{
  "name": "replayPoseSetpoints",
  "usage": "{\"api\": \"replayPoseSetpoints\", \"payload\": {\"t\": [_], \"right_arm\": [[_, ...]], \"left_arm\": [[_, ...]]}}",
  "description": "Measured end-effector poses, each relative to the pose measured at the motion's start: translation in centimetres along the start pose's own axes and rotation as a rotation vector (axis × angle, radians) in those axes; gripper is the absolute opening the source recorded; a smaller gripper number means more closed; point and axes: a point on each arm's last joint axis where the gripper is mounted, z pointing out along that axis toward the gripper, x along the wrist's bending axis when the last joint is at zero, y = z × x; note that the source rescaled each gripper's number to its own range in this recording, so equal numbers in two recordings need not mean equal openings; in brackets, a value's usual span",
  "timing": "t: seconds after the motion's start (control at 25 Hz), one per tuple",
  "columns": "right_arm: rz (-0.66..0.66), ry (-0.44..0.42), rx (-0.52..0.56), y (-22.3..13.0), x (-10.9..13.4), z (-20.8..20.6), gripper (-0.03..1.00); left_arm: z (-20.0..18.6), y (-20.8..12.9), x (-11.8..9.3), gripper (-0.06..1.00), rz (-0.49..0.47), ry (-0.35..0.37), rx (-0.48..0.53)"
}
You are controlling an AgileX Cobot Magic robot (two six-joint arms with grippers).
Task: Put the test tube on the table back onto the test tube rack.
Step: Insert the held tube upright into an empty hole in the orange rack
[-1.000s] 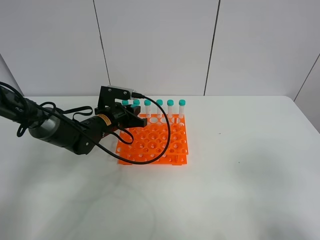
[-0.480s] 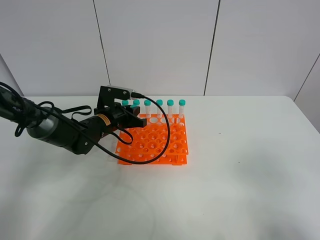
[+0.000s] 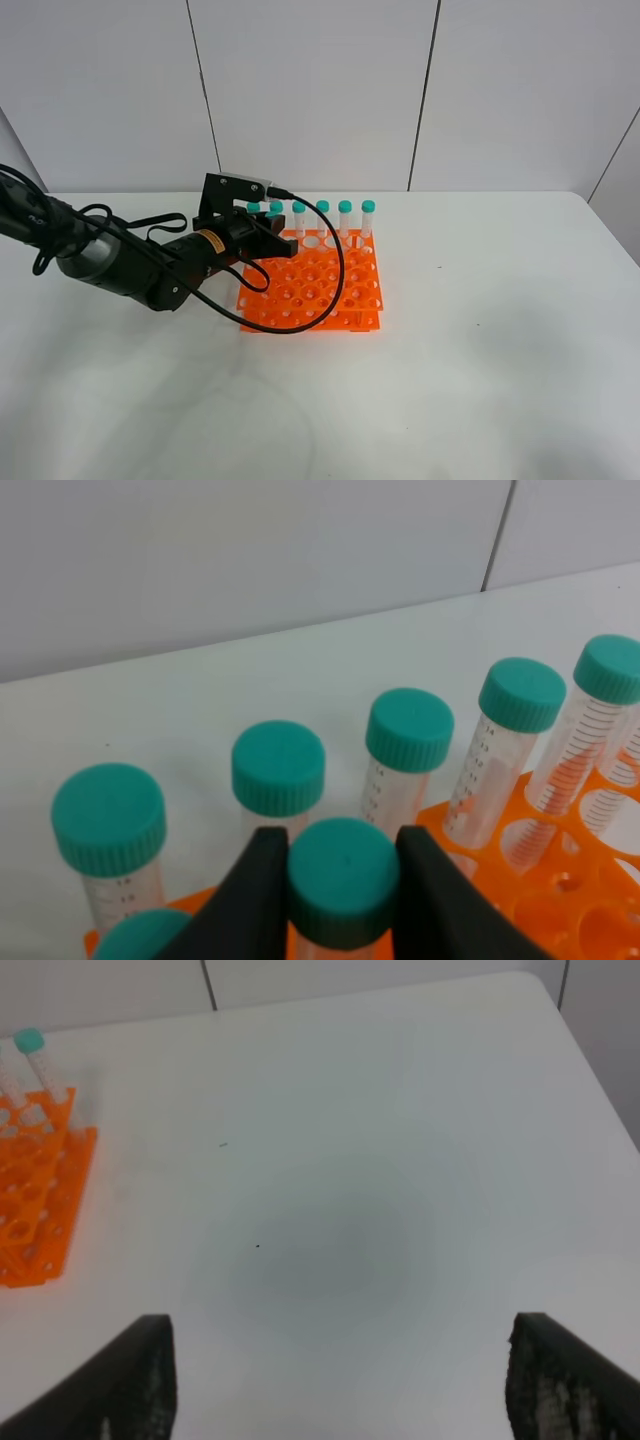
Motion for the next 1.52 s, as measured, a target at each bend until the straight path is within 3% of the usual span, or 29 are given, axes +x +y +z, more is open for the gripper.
{"api": "replayPoseSetpoints", "payload": {"t": [0.92, 1.32, 1.52], "right_arm": [[0.000, 0.000, 0.000, 0.00, 0.00, 0.00, 1.00], [0.000, 0.000, 0.000, 0.00, 0.00, 0.00, 1.00], [0.000, 0.000, 0.000, 0.00, 0.00, 0.00, 1.00]], "left_arm": [[0.02, -0.17, -0.27, 0.00, 0.008, -0.011, 0.013], [0.10, -0.57, -0.37, 0.20, 0.006, -0.018, 0.030], [0.10, -0.58, -0.44, 0.24, 0.007, -0.020, 0.030]]}}
